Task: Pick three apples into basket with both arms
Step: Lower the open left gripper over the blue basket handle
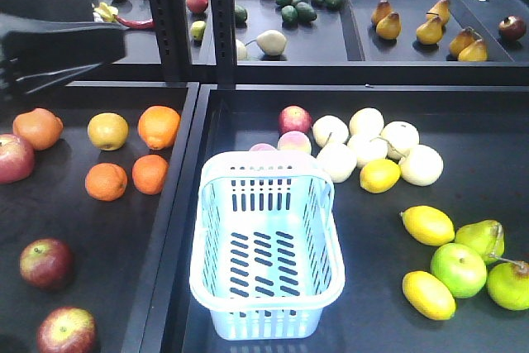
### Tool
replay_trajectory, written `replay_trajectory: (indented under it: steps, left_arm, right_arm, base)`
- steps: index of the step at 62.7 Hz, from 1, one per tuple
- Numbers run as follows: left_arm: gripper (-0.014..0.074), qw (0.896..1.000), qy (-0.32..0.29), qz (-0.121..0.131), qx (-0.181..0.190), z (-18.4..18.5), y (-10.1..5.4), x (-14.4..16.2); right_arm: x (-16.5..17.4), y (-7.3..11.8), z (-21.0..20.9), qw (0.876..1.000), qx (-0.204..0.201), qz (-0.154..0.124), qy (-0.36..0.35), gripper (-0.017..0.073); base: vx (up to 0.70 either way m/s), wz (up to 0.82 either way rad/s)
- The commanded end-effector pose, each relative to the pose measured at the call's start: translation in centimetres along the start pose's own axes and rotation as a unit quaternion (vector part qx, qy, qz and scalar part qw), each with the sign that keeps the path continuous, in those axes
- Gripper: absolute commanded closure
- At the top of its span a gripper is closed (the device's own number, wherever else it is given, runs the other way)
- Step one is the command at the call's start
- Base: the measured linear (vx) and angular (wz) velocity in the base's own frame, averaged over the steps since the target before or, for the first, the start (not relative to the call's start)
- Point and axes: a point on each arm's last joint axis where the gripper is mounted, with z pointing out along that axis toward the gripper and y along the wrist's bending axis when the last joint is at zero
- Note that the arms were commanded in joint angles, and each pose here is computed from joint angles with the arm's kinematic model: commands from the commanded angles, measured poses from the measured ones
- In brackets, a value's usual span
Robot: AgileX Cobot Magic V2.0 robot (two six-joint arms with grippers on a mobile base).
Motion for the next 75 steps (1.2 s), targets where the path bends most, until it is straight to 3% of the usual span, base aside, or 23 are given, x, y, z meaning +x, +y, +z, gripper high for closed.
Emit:
replay_trajectory:
  steps: [1,8,22,31,45,61,75]
  left_arm:
    - [-0.002,1.0,0.007,-0.002,0.012,1.1,0.6,-0.7]
    - [0.0008,0.998,0.026,-0.007,0.05,3.5,1.6,-0.1]
    - [0.0076,0.991,0.054,0.046,0.115,8.8,2.7,2.0]
    - [0.0098,0.986,0.076,0.071,0.126,11.9,3.6,4.6]
    - [0.0098,0.979,0.12,0.035,0.164,15.3,4.3,8.8]
    - [0.0098,0.972,0.139,0.045,0.184,17.3,4.1,11.2]
    - [0.0098,0.97,0.151,0.037,0.186,18.0,4.6,12.7]
  right_arm:
    - [-0.2,0.0,0.1,1.0,0.0,-0.003,-0.03,0.0564]
    - [-0.2,0.0,0.1,1.0,0.0,-0.003,-0.03,0.0564]
    - [-0.2,0.0,0.1,1.0,0.0,-0.003,-0.03,0.0564]
    - [-0.2,0.0,0.1,1.0,0.0,-0.003,-0.03,0.0564]
    - [-0.2,0.0,0.1,1.0,0.0,-0.003,-0.03,0.0564]
    - [-0.2,0.0,0.1,1.0,0.0,-0.003,-0.03,0.0564]
    - [-0.2,0.0,0.1,1.0,0.0,-0.003,-0.03,0.0564]
  base:
    - [0.0,0.0]
    - [0.0,0.0]
    - [0.0,0.0]
    - [0.0,0.0]
    - [0.0,0.0]
    - [0.0,0.0]
    - [0.0,0.0]
